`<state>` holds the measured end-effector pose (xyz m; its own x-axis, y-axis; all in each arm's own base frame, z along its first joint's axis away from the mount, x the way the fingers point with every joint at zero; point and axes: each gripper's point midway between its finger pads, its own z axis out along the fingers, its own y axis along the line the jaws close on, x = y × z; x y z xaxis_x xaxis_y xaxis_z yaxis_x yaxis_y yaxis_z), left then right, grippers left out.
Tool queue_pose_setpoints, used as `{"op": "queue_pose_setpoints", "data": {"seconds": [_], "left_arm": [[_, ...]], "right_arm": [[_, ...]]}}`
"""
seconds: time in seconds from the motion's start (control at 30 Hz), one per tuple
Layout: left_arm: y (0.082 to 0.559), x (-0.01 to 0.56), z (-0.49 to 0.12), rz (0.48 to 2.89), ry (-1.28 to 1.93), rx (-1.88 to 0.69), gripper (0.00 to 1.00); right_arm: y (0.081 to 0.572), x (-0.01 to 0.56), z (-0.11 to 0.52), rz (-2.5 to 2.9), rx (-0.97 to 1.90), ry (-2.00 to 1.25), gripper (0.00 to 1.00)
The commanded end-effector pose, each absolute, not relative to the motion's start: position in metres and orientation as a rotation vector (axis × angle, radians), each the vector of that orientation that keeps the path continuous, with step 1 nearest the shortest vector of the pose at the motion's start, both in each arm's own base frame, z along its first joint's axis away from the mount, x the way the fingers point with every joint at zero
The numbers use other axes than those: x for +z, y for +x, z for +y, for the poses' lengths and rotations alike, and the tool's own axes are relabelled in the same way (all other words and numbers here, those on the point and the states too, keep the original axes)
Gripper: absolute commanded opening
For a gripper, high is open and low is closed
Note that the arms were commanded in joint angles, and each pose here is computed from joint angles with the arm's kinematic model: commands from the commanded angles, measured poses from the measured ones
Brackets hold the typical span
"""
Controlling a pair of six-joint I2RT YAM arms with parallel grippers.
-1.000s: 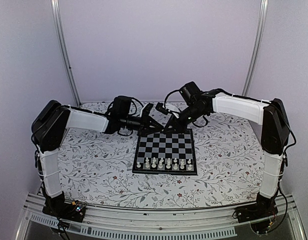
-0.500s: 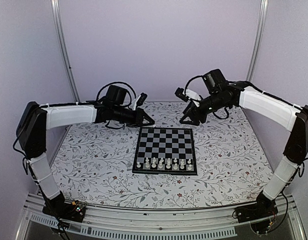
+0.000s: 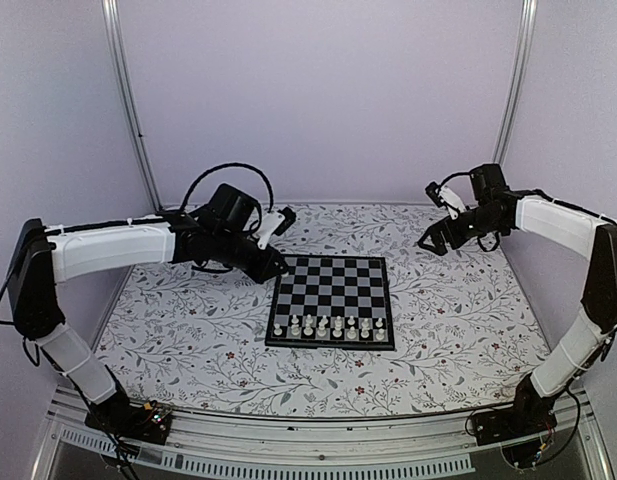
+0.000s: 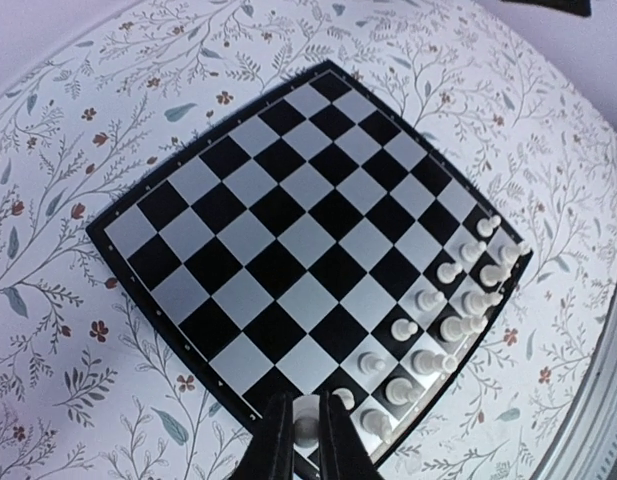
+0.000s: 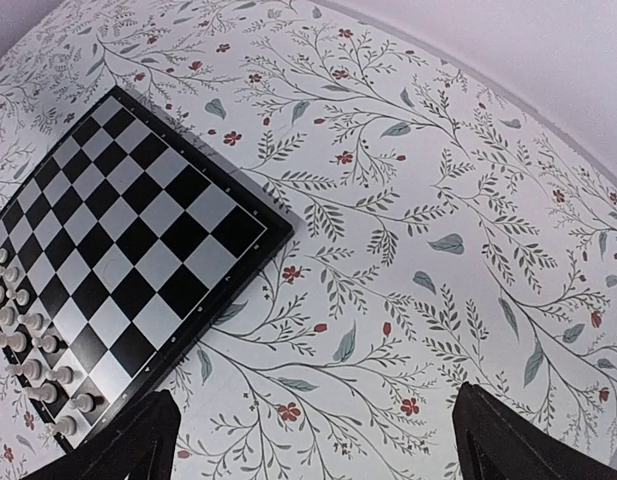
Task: Set up the chess pieces on the board
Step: Place the chess piece on the chessboard.
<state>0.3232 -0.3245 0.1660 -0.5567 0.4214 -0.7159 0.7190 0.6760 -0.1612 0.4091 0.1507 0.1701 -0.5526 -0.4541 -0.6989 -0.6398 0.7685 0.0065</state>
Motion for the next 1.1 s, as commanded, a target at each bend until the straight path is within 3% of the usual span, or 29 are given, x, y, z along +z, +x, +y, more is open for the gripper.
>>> {"op": "queue_pose_setpoints", "data": {"seconds": [0.0,0.5,1.07], "left_arm": [[0.305,0.137,-0.323,2.227,1.055,-0.405,0.11],[0.279,0.062,-0.32,2.361,1.21,-0.245,0.13],[0.283,0.041,-0.317,2.417,1.214,-0.184,0.15]], "right_arm": [[0.395,0.144,0.177,2.223,0.565,-0.874,0.99],[0.389,0.134,0.176,2.225,0.555,-0.917,0.99],[0.384,0.127,0.18,2.238,0.597,-0.942,0.99]]}}
